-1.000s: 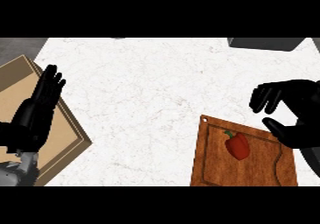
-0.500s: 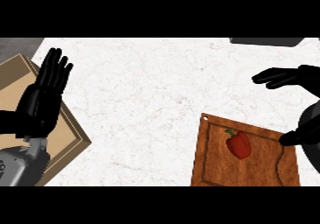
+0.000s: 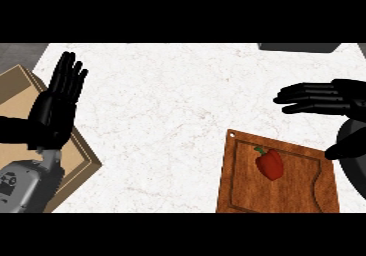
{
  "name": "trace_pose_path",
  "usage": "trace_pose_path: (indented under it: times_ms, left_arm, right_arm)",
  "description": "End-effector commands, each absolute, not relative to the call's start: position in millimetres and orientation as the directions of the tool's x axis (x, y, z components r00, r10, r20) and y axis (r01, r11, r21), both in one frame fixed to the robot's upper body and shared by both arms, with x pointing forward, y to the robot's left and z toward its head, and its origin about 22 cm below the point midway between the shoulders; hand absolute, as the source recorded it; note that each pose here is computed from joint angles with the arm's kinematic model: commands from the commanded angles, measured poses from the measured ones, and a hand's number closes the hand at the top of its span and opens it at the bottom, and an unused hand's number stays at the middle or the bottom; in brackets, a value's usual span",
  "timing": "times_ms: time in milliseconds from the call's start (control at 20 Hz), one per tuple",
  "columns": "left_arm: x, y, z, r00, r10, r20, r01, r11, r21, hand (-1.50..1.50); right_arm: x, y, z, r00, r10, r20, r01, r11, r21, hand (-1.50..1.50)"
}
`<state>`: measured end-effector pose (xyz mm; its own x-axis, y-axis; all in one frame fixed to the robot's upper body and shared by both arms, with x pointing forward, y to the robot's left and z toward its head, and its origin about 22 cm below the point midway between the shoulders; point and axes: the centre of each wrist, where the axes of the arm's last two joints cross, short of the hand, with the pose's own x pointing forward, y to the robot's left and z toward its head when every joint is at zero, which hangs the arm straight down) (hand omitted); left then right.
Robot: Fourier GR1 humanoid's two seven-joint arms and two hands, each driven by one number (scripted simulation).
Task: Pick the bell pepper from the cutting board and place it in the pot
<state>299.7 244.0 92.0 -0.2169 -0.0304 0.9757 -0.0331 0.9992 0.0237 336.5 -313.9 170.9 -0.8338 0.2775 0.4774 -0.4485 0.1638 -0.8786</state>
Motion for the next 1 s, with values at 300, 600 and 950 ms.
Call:
trace_pose_path:
  times_ms: [300, 600, 950]
  left_arm:
    - [305.2, 260.8, 84.8, -0.206, -0.024, 0.978, -0.059, 0.998, 0.012, 0.00]
    - [302.9, 262.7, 72.6, -0.205, -0.048, 0.978, -0.096, 0.995, 0.029, 0.00]
    - [298.0, 266.7, 76.5, -0.198, -0.063, 0.978, -0.090, 0.995, 0.046, 0.00]
  right_arm:
    - [369.7, -306.4, 139.6, -0.871, 0.212, 0.443, -0.475, -0.133, -0.870, -1.50]
    - [356.7, -302.4, 89.1, -0.863, 0.251, 0.439, -0.493, -0.229, -0.839, -1.50]
    - [366.8, -294.1, 68.6, -0.871, 0.220, 0.439, -0.486, -0.251, -0.837, -1.50]
